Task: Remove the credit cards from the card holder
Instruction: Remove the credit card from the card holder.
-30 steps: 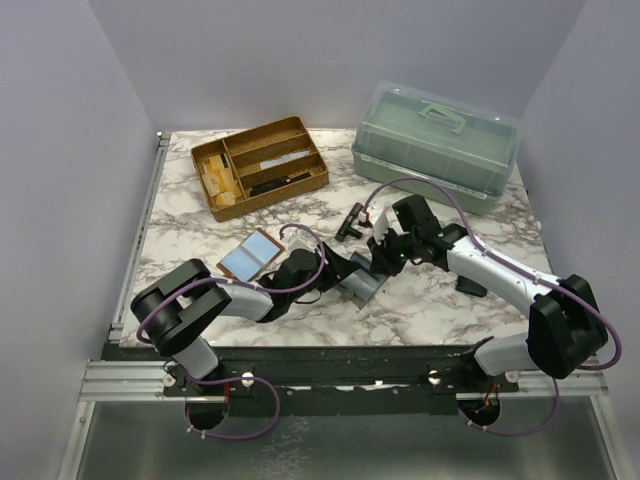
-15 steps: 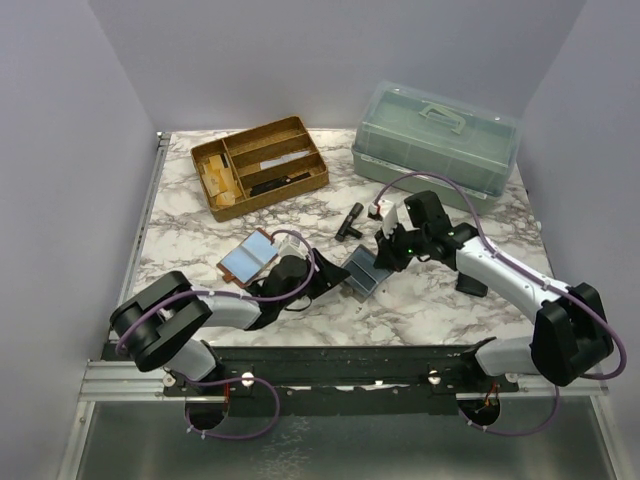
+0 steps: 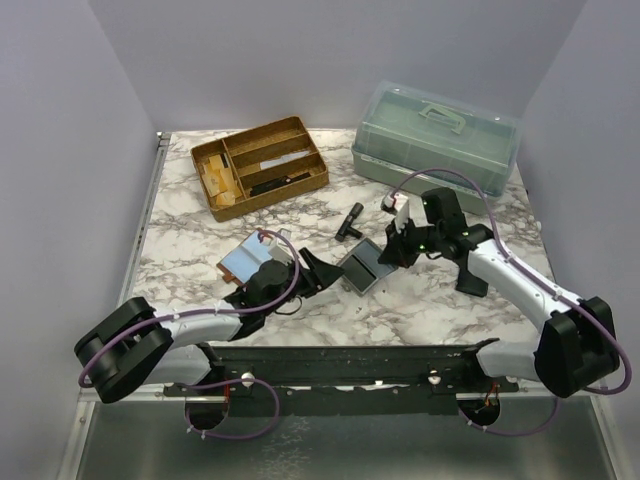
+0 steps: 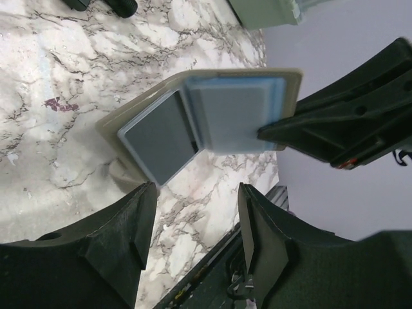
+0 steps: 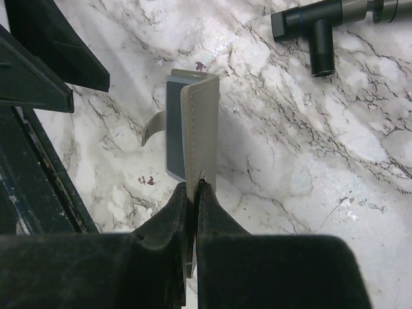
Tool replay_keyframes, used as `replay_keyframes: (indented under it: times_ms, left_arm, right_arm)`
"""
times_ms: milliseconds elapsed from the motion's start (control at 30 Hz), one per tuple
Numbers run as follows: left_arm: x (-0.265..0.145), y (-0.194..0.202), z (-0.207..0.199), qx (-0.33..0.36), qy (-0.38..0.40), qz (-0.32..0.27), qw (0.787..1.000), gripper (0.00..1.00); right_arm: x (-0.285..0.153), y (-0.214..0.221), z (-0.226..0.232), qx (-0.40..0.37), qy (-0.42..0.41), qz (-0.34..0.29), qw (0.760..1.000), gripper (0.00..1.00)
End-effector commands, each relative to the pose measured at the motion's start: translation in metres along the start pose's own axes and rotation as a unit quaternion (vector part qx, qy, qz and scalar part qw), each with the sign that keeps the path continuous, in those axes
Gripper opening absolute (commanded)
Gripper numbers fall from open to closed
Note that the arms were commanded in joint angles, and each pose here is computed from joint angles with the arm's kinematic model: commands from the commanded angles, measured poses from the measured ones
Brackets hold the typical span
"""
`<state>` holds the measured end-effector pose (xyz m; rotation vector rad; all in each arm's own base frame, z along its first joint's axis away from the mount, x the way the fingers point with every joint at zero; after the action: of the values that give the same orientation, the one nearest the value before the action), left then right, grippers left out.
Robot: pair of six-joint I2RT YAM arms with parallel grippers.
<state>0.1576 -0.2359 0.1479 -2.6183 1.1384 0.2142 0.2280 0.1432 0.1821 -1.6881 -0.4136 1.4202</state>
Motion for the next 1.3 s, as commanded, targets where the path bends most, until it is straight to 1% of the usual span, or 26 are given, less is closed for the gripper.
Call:
replay_keyframes:
  times_ms: [0,100,200,367,467,633,767,900,967,1033,1200,1267]
  left_arm:
    - [-0.002,0.001,0.003,0.044,0.018,0.015,0.999,0.60]
    - [-0.003,0.000,0.008,0.068,0.022,0.009,0.997,0.62]
    - [-0.005,0.000,0.009,0.090,0.047,0.007,0.995,0.66]
    - [-0.005,-0.002,0.008,0.109,0.077,-0.004,0.991,0.84]
    - [-0.001,-0.001,0.002,0.116,0.102,-0.002,0.988,0.87]
    - [0.000,0.002,-0.018,0.111,0.161,0.019,0.981,0.86]
    - [-0.012,-0.004,-0.031,0.072,0.177,0.000,0.981,0.81]
    - [-0.021,-0.009,-0.037,0.036,0.160,-0.019,0.986,0.77]
    - [-0.022,-0.010,-0.042,0.029,0.158,-0.019,0.987,0.75]
    - [-0.018,-0.010,-0.047,0.027,0.156,-0.017,0.987,0.74]
    - [0.000,-0.009,-0.049,0.031,0.137,-0.010,0.990,0.64]
    - [0.006,-0.009,-0.049,0.032,0.133,-0.007,0.991,0.63]
  right_arm:
    - [-0.017,-0.008,-0.001,0.018,-0.029,-0.062,0.997,0.00]
    - [-0.029,-0.009,-0.004,0.033,-0.043,-0.093,0.994,0.00]
    - [-0.041,-0.010,-0.007,0.046,-0.053,-0.123,0.990,0.00]
    - [-0.058,-0.012,-0.008,0.054,-0.073,-0.164,0.982,0.00]
    - [-0.062,-0.012,-0.007,0.057,-0.079,-0.176,0.980,0.00]
    - [-0.066,-0.011,-0.009,0.063,-0.079,-0.183,0.978,0.00]
    - [-0.067,-0.008,-0.012,0.069,-0.069,-0.181,0.979,0.00]
    - [-0.066,-0.007,-0.013,0.072,-0.071,-0.181,0.978,0.00]
    - [-0.065,-0.007,-0.013,0.073,-0.074,-0.182,0.978,0.00]
    - [-0.064,-0.007,-0.013,0.075,-0.078,-0.182,0.977,0.00]
    - [-0.065,-0.006,-0.013,0.075,-0.077,-0.181,0.978,0.00]
    - [-0.065,-0.006,-0.012,0.075,-0.076,-0.181,0.978,0.00]
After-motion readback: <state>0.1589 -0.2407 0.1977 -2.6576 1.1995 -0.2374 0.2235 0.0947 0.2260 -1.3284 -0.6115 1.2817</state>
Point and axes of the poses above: each gripper's point midway between its finger pads, its own x axis out along the fingers, its own z axis along the line the jaws close on, y = z × x, the point moved 9 cm from there along -x, back along the fingers, and after that the axes turned 14 degrees about -x, right-handed, at the moved point
